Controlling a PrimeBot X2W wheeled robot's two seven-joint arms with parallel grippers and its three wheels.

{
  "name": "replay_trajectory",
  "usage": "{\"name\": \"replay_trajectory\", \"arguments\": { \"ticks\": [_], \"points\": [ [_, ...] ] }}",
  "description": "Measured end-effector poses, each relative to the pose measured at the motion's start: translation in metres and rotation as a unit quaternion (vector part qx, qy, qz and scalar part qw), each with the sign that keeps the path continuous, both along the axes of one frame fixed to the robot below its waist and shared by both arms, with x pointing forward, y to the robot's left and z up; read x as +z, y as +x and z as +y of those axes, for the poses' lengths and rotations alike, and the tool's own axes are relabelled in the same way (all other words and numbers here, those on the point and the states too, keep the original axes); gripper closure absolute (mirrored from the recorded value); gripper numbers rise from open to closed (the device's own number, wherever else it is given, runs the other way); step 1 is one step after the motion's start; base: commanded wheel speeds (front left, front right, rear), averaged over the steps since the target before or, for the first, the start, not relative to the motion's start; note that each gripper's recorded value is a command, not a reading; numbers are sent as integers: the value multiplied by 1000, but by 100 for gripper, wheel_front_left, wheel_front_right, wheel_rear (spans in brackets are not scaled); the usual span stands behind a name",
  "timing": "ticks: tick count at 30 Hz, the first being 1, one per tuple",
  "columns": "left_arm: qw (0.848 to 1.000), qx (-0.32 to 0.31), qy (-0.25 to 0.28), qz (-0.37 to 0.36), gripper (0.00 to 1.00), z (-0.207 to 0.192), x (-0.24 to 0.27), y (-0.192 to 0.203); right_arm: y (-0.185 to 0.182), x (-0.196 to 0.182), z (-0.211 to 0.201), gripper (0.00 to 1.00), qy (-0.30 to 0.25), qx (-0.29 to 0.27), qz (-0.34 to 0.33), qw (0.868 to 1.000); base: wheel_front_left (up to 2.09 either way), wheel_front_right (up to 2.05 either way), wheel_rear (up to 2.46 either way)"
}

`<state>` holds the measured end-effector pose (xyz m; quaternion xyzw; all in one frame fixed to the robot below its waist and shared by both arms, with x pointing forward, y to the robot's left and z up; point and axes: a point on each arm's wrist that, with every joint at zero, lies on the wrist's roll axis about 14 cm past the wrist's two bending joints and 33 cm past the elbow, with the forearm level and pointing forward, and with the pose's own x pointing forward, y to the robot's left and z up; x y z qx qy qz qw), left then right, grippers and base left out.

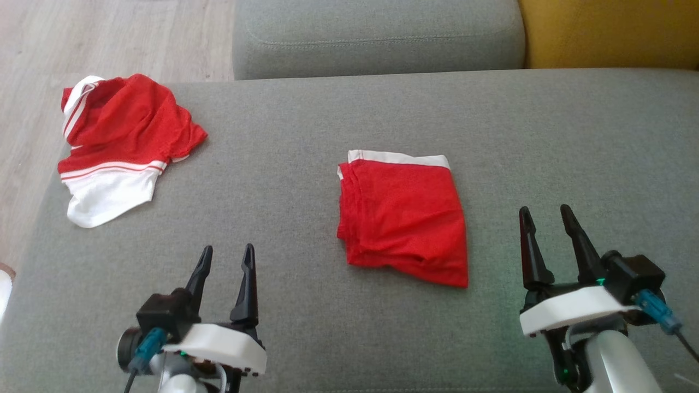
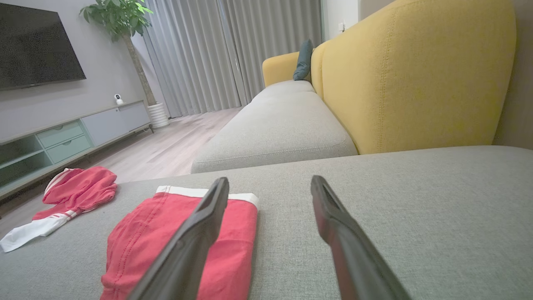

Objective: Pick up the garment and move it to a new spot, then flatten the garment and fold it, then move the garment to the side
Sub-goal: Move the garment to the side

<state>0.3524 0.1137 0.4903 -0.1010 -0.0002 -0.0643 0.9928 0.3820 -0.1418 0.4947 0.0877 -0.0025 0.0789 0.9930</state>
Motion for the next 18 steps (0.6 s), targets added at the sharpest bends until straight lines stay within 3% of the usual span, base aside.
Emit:
{"name": "replay_trajectory", "arguments": {
  "ticks": [18],
  "points": [
    [1000, 7, 3, 0, 0, 6, 0, 1, -4, -9, -1, 0, 1, -1, 18, 1000, 0, 0, 0]
  ]
}}
